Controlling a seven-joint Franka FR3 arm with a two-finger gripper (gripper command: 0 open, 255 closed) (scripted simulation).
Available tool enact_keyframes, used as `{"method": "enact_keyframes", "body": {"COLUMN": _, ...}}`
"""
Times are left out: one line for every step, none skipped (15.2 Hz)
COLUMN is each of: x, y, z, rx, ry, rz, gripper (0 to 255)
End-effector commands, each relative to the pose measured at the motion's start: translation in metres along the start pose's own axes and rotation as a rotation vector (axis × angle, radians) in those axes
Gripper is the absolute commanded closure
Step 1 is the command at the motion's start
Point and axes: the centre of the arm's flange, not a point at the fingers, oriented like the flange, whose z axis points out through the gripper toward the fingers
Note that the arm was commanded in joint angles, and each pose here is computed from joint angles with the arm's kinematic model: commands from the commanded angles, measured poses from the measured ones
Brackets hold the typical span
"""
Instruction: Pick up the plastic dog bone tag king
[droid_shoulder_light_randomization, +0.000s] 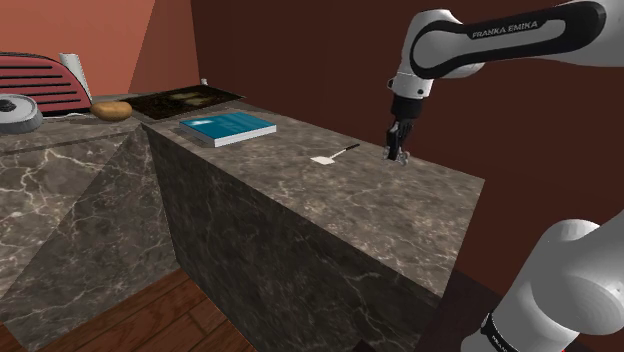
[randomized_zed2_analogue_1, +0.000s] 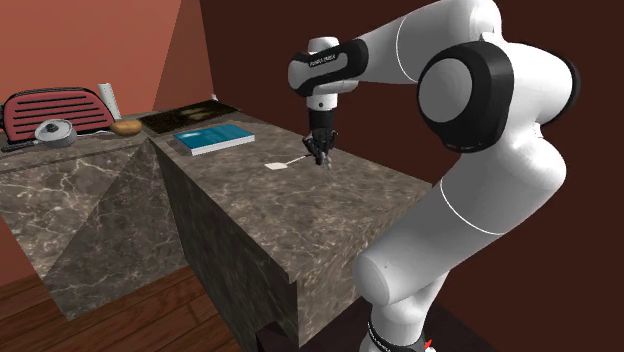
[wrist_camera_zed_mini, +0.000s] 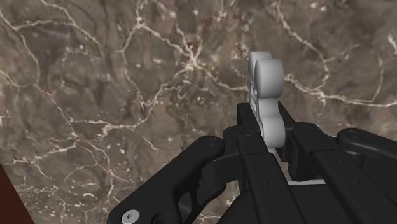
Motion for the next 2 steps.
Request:
{"method": "enact_keyframes", "body": {"x": -0.0007, "y": -0.0001, "z": -0.0059, "rx": 0.000, "ry": 0.000, "rz": 0.000, "gripper": 255}}
{"method": "enact_keyframes", "body": {"x": -0.0007, "y": -0.0001, "z": -0.0059, "rx": 0.000, "ry": 0.000, "rz": 0.000, "gripper": 255}}
